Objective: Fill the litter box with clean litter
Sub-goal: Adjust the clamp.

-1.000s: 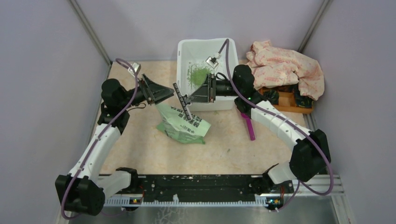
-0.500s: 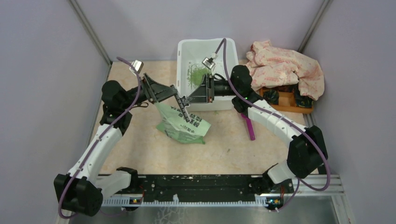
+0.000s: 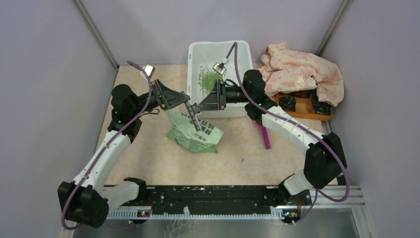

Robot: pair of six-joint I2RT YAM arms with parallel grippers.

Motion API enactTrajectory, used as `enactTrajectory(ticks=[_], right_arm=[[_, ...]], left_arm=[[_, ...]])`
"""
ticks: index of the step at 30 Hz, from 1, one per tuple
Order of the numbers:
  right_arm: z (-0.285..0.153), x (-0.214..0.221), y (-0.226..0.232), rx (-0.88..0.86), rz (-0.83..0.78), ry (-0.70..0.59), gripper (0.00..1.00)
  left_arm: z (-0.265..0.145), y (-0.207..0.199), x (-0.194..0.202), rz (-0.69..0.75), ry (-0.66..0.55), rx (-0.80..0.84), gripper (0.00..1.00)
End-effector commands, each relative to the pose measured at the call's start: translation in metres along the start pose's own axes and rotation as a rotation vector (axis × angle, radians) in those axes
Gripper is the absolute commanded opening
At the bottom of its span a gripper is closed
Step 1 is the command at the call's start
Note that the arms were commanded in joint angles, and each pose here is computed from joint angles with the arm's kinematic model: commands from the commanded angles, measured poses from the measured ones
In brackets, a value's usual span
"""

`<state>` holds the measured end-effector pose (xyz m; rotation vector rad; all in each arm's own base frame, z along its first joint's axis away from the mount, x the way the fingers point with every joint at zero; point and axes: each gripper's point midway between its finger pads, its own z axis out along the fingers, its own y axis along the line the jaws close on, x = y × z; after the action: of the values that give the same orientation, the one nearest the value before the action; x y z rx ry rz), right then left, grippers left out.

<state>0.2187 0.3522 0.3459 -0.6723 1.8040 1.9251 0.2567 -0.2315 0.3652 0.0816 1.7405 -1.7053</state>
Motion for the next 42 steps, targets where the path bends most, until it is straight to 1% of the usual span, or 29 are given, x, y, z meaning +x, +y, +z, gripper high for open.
enactTrajectory(ticks=[1,5,7,18,19,21,25,27,29,31,35,40,42], right_arm=[[0.004,-0.007,0.009,-0.011,-0.049,-0.007,0.36],[0.004,-0.006,0.005,0.009,-0.04,0.002,0.41],[0.004,-0.006,0.005,0.015,-0.045,0.006,0.41],[0.005,-0.005,0.002,0.035,-0.051,0.012,0.26],[0.005,-0.005,0.001,0.036,-0.051,0.012,0.23],[0.005,-0.006,0.0,0.039,-0.052,0.01,0.17],[0.005,-0.006,-0.003,0.049,-0.05,0.008,0.0],[0.005,-0.005,-0.003,0.05,-0.043,0.008,0.0],[0.005,-0.003,-0.004,0.044,-0.031,0.009,0.0],[0.004,-0.004,0.001,0.022,-0.021,0.003,0.0],[0.0,-0.006,0.017,-0.07,0.021,-0.019,0.0],[-0.003,-0.01,0.044,-0.232,0.06,-0.037,0.0],[-0.004,-0.012,0.048,-0.26,0.079,-0.04,0.0]], left_arm=[[0.003,-0.003,-0.002,0.011,0.008,-0.01,0.25],[0.003,0.002,-0.002,-0.001,0.006,-0.034,0.25],[0.003,0.003,-0.002,-0.003,0.006,-0.044,0.24],[0.003,0.005,-0.001,-0.013,0.016,-0.059,0.24],[0.003,0.004,-0.001,-0.01,0.017,-0.056,0.24],[0.003,0.003,-0.001,-0.008,0.021,-0.055,0.29],[0.002,-0.003,-0.003,0.018,0.019,-0.051,0.42],[0.002,-0.007,-0.006,0.031,0.013,-0.051,0.5],[0.002,-0.013,-0.008,0.044,0.009,-0.048,0.55],[0.002,-0.016,-0.01,0.05,0.005,-0.044,0.57],[0.001,-0.022,-0.011,0.052,0.006,-0.042,0.58],[-0.001,-0.033,-0.015,0.076,-0.007,-0.036,0.59],[-0.001,-0.034,-0.015,0.074,-0.003,-0.041,0.59]])
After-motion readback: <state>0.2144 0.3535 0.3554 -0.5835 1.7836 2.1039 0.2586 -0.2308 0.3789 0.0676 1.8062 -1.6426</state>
